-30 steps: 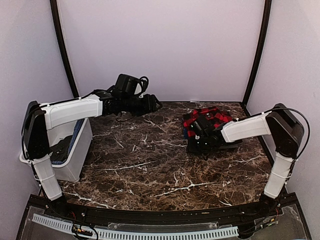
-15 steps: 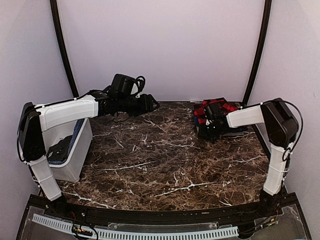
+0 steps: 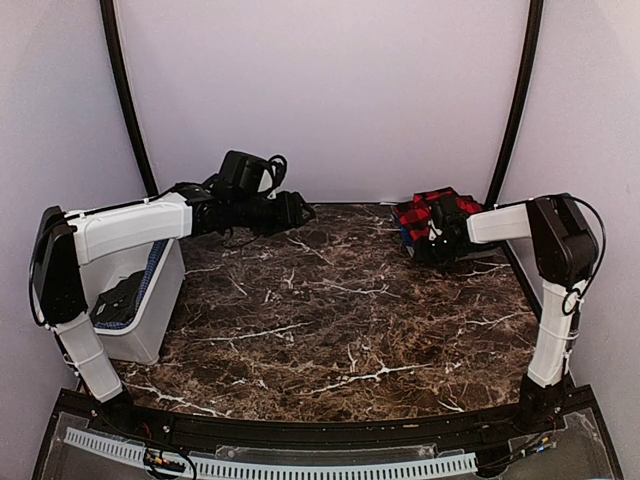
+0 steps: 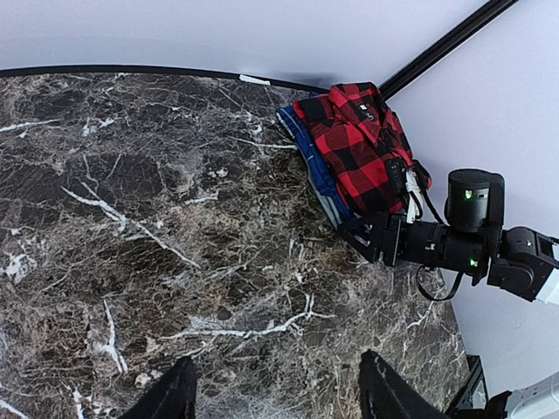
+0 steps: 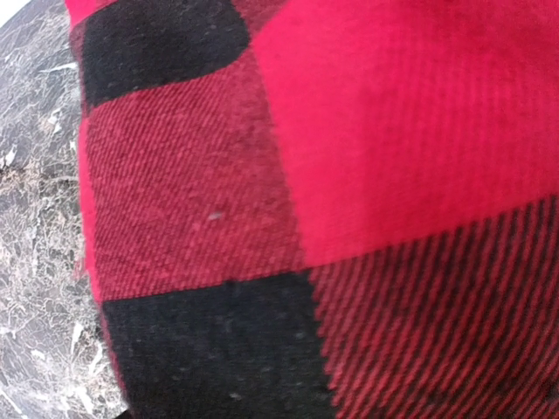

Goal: Fold and stack the long sleeve shirts
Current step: Move the square-folded shirt to the corner of the board, then reset both arms

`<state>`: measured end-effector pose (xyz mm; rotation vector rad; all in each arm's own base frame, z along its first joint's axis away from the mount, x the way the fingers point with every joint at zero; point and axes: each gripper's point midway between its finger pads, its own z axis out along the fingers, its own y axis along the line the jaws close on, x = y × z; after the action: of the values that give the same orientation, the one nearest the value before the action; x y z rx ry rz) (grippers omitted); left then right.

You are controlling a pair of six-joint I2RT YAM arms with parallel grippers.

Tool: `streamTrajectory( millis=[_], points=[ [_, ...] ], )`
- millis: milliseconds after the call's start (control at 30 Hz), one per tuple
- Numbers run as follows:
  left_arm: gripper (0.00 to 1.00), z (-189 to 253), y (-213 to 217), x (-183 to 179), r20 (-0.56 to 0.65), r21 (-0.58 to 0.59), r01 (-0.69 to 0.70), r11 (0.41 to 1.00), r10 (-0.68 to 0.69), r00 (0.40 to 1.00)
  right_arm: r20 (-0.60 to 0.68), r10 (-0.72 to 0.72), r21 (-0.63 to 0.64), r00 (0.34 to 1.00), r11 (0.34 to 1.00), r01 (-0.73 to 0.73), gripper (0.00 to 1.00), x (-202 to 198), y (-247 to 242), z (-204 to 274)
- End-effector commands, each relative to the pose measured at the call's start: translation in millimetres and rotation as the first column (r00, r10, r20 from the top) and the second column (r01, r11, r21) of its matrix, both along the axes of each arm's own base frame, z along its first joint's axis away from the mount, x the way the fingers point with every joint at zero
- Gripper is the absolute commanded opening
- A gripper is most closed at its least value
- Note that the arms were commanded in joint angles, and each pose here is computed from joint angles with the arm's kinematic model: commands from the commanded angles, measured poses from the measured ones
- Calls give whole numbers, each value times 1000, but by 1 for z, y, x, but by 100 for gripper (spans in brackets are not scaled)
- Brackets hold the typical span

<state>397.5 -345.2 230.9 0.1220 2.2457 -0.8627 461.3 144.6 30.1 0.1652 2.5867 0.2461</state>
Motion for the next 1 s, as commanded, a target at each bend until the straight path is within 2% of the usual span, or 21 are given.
streamTrajectory(
  millis=[0, 433, 533, 667, 700, 800, 867, 900, 933, 967],
  points=[
    [62, 29, 15, -6, 63, -17, -20, 1000, 21, 998, 45, 53, 30, 998, 998, -55, 57, 4, 12, 22],
    [62, 57, 23, -10, 159, -23, -5, 1000, 8, 987, 193, 183, 87, 964, 975, -203, 76, -27, 63, 100],
    [63, 65, 25, -13, 195, -15, 9, 1000, -6, 981, 248, 205, 105, 947, 966, -237, 89, -39, 76, 125],
    [66, 73, 33, -19, 243, 14, 13, 1000, -16, 970, 350, 231, 131, 908, 948, -291, 98, -58, 91, 168],
    [68, 74, 43, -21, 264, 50, -7, 999, -7, 964, 433, 239, 137, 869, 936, -325, 99, -75, 97, 202],
    [77, 77, 53, -27, 281, 79, -25, 997, 2, 960, 516, 247, 154, 820, 915, -372, 99, -95, 102, 232],
    [79, 78, 62, -29, 288, 92, -51, 994, 22, 957, 555, 244, 165, 795, 905, -393, 99, -107, 100, 247],
    [84, 80, 67, -32, 296, 96, -62, 993, 31, 955, 568, 242, 166, 787, 903, -397, 99, -112, 98, 252],
    [94, 80, 69, -34, 299, 98, -68, 993, 35, 953, 583, 237, 168, 778, 901, -400, 99, -117, 95, 258],
    [98, 81, 75, -37, 308, 101, -80, 992, 45, 950, 595, 230, 170, 770, 901, -400, 99, -122, 92, 262]
  ],
)
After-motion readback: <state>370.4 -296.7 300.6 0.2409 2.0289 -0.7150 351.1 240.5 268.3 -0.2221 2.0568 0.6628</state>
